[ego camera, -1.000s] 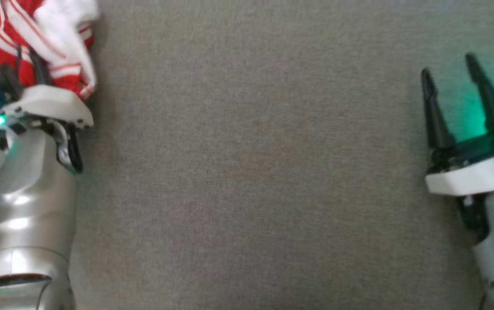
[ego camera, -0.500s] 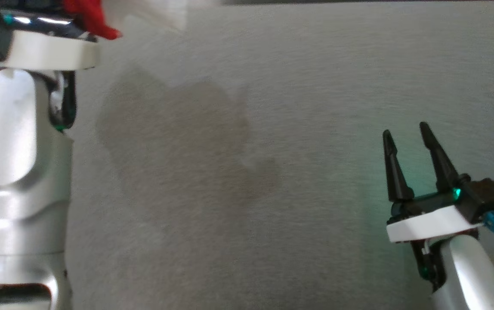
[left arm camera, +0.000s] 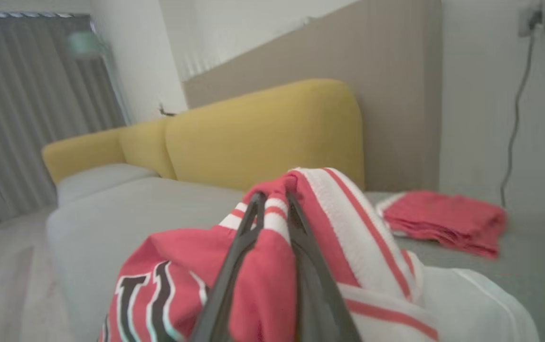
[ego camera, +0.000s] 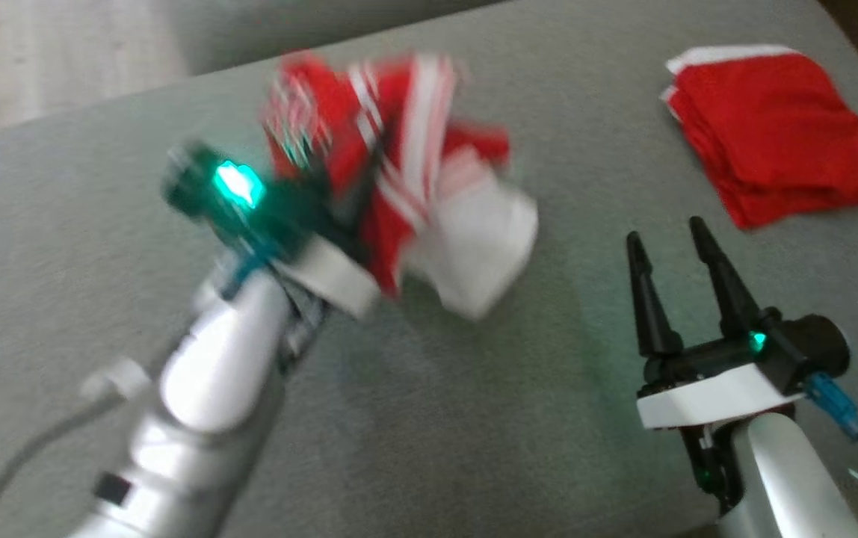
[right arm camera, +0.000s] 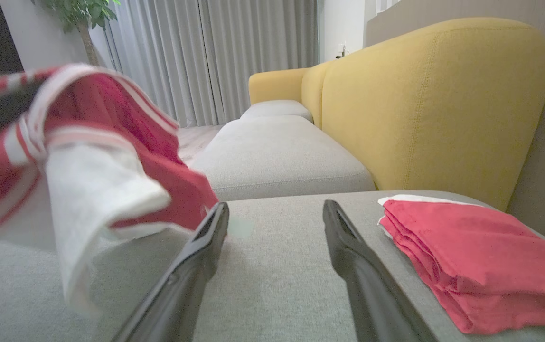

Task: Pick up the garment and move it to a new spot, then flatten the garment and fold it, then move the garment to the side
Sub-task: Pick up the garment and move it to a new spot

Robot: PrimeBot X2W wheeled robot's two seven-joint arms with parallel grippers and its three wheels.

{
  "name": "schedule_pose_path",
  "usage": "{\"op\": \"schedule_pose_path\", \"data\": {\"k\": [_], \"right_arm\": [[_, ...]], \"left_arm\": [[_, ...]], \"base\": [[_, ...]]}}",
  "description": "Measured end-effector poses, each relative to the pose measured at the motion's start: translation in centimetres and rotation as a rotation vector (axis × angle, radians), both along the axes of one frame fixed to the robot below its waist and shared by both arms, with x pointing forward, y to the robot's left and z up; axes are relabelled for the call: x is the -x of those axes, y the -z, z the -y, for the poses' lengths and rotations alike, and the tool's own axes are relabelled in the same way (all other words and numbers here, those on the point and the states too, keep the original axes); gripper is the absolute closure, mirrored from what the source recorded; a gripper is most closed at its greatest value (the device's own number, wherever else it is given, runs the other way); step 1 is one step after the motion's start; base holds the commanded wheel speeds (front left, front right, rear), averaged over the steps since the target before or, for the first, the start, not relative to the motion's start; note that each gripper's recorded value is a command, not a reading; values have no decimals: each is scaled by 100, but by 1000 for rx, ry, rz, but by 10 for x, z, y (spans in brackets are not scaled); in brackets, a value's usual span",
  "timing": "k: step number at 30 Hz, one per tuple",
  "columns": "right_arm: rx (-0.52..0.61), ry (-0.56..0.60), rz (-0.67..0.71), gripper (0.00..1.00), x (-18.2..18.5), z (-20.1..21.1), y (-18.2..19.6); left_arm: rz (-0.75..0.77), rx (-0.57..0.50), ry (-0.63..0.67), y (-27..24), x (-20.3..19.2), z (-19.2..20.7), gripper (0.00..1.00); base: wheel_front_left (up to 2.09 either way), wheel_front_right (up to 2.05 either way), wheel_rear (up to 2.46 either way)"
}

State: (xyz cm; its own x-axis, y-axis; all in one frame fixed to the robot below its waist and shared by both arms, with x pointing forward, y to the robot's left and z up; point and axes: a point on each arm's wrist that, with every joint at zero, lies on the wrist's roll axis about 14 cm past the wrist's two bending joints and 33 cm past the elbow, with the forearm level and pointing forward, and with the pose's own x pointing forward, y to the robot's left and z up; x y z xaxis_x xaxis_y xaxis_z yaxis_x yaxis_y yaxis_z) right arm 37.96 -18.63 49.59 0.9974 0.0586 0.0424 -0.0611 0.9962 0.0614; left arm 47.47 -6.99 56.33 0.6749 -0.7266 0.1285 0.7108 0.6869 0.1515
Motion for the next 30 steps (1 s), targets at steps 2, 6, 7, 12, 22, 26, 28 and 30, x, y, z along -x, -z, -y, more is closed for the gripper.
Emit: {"op": "schedule_pose_path", "data": {"k": [2, 6, 7, 12, 22, 26, 28, 30], "right_arm": [[0, 13, -21, 0, 3, 3, 6], [-5, 31, -75, 0, 2, 8, 24], [-6, 35, -83, 0, 2, 9, 26], [-12, 32, -86, 0, -2, 8, 29], [-34, -25, -111, 0, 19, -14, 37], [-25, -62, -87, 0, 24, -25, 30], [-19, -82, -72, 0, 25, -30, 25], [-21, -95, -52, 0, 25, -35, 19]], "left_arm": [[-92, -22, 43, 41, 13, 16, 100], [-244, -85, 66, 112, 34, 27, 0], [-260, -96, 60, 122, 37, 26, 0], [-189, 29, -27, 83, 34, 21, 0], [-202, 183, -401, 61, 78, -79, 0], [-167, 237, -564, 46, 102, -131, 0], [-149, 246, -634, 42, 115, -154, 0], [-147, 250, -709, 44, 129, -175, 0]], "base": [[0, 0, 0], [0, 0, 0], [0, 0, 0], [0, 0, 0], [0, 0, 0], [0, 0, 0], [0, 0, 0], [0, 0, 0]]}}
